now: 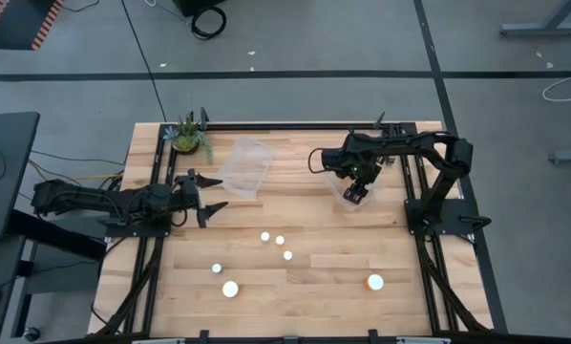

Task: Pick and place medicine bottles into bin by pill shape (circle, oval)
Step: Put the big orange pill bottle into the right transparent bin

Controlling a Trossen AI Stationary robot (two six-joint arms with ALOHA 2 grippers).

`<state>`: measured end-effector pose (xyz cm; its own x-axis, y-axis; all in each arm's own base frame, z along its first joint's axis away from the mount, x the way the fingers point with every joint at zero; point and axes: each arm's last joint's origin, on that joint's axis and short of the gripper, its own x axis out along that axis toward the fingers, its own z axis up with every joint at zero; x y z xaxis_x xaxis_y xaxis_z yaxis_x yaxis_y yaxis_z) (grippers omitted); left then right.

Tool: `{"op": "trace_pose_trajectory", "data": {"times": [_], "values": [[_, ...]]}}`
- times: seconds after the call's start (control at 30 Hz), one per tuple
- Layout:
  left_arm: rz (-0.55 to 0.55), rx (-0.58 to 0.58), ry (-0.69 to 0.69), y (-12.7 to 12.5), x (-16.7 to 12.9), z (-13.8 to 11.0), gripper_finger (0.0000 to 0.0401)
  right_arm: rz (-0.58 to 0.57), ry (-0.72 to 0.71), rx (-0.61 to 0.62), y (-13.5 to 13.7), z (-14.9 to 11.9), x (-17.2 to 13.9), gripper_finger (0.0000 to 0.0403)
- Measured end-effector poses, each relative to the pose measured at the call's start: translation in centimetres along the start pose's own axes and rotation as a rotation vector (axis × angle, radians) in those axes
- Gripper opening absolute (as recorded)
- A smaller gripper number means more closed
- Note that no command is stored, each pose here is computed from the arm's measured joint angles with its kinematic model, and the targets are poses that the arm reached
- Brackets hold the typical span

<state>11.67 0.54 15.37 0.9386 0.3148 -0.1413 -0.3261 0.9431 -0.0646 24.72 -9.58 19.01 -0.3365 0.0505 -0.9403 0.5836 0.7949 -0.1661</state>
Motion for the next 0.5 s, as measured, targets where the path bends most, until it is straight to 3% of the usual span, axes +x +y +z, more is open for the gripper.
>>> {"op": "trace_pose_trajectory", "data": {"times": [0.5], "values": [[0.000,0.000,0.000,0.00,0.00,0.00,0.0369,0.016,-0.011,0.001,0.06,0.14,-0.26,0.0275]]}}
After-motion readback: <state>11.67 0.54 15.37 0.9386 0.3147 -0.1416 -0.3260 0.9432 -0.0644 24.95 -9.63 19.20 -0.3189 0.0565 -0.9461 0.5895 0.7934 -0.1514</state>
